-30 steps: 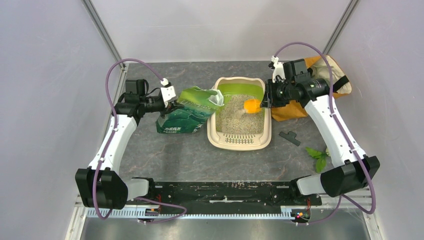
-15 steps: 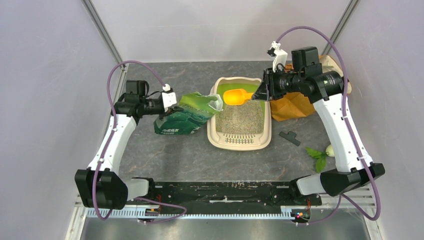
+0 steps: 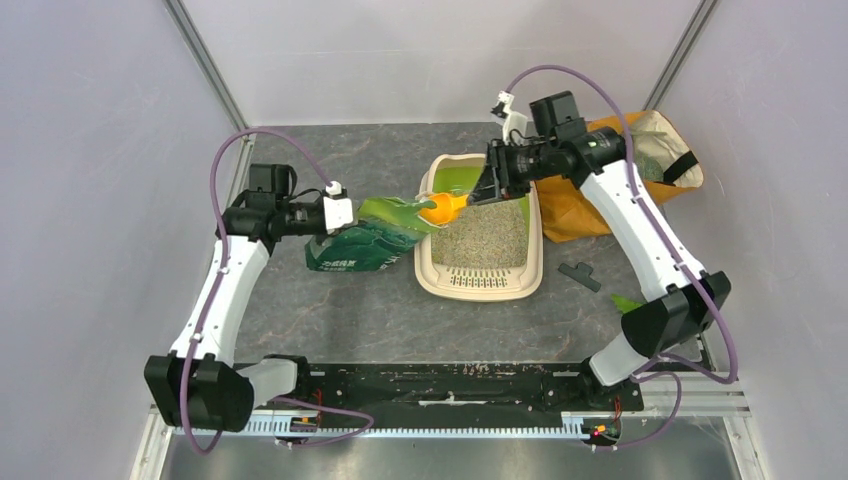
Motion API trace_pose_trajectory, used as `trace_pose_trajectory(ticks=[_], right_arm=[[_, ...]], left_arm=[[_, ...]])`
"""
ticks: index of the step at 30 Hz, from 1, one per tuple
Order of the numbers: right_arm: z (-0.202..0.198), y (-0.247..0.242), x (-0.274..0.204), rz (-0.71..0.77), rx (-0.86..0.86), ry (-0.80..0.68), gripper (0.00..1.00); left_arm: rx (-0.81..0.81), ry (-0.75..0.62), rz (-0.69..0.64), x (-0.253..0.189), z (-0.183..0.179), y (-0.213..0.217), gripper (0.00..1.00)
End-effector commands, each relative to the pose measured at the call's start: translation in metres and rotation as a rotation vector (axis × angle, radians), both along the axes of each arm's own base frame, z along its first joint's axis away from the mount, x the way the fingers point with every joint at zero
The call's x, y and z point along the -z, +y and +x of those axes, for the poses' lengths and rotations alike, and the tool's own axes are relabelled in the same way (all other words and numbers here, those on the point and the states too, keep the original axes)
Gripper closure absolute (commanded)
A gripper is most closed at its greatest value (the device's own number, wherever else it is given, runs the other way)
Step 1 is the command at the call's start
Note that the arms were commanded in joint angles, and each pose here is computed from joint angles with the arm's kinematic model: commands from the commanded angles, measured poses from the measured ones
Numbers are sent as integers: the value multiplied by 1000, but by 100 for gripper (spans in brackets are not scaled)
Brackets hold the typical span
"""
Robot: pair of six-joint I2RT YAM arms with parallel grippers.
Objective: Fill the litter box with clean litter
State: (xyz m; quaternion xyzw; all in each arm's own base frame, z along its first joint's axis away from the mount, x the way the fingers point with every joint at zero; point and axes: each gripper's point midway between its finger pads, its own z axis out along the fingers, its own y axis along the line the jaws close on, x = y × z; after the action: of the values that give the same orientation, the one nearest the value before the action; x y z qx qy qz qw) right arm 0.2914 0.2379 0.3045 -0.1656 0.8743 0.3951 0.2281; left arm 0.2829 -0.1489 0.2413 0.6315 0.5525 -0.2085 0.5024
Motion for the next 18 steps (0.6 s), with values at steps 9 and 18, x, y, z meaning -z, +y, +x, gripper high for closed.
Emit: trace_pose_trajectory(ticks=[9, 18], right_arm=[[23, 80, 50, -168, -2, -7, 100], [15, 133, 87, -174, -113, 66, 100]], left_arm=[[63, -261, 117, -15, -26, 9, 98], [64, -260, 166, 12, -32, 17, 98]])
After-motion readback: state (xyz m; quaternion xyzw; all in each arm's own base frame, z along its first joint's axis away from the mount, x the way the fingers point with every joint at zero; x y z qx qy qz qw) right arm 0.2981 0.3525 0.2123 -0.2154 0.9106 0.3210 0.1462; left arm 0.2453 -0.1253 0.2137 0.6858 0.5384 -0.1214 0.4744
